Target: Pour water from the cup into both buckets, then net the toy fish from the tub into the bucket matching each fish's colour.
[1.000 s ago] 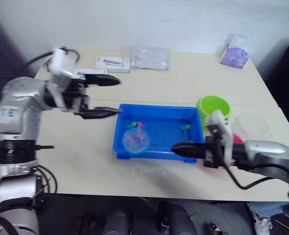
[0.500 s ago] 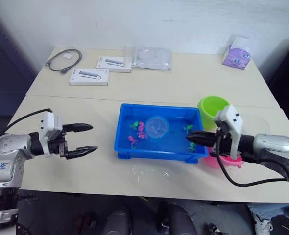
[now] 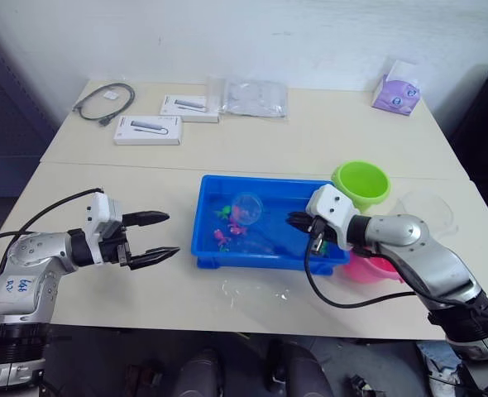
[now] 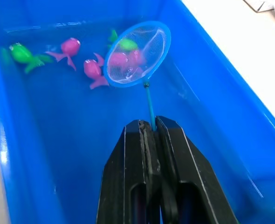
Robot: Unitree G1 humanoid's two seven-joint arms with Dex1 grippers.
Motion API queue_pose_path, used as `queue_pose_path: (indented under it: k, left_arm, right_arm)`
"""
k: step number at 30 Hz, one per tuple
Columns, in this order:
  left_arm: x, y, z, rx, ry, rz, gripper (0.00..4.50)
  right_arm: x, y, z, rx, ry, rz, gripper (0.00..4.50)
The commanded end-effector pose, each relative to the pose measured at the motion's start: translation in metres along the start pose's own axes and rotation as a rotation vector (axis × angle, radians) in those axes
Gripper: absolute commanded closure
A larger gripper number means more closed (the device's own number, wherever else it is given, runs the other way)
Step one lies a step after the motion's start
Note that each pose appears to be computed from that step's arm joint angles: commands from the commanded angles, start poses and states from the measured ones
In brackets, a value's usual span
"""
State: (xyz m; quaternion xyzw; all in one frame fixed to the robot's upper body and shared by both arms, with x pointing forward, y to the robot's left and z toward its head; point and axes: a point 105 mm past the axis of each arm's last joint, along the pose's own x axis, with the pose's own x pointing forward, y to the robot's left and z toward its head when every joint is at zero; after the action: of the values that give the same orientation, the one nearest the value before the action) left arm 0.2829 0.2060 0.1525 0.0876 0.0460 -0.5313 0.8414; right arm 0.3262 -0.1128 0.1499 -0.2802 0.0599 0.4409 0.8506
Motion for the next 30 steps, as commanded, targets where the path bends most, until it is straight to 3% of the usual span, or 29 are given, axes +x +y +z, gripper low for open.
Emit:
queue_pose_path:
  k: [1, 13, 21, 30]
  left_arm:
    - [0.001, -0.005, 0.008, 0.031, -0.01, -0.02, 0.1]
    - [0.003, -0.005, 0.006, 0.038, -0.006, -0.024, 0.1]
    - [0.003, -0.006, 0.005, 0.035, -0.008, -0.018, 0.1]
    - [0.001, -0.006, 0.002, 0.036, -0.007, -0.003, 0.1]
  right_arm:
    - [0.003, -0.001, 0.008, -0.054, -0.012, 0.002, 4.5]
    - [0.011, 0.0, 0.001, -0.183, 0.066, 0.031, 4.5]
    - [0.013, 0.017, 0.006, -0.162, 0.075, 0.137, 4.5]
    - [0.009, 0.019, 0.016, 0.127, 0.04, 0.168, 4.5]
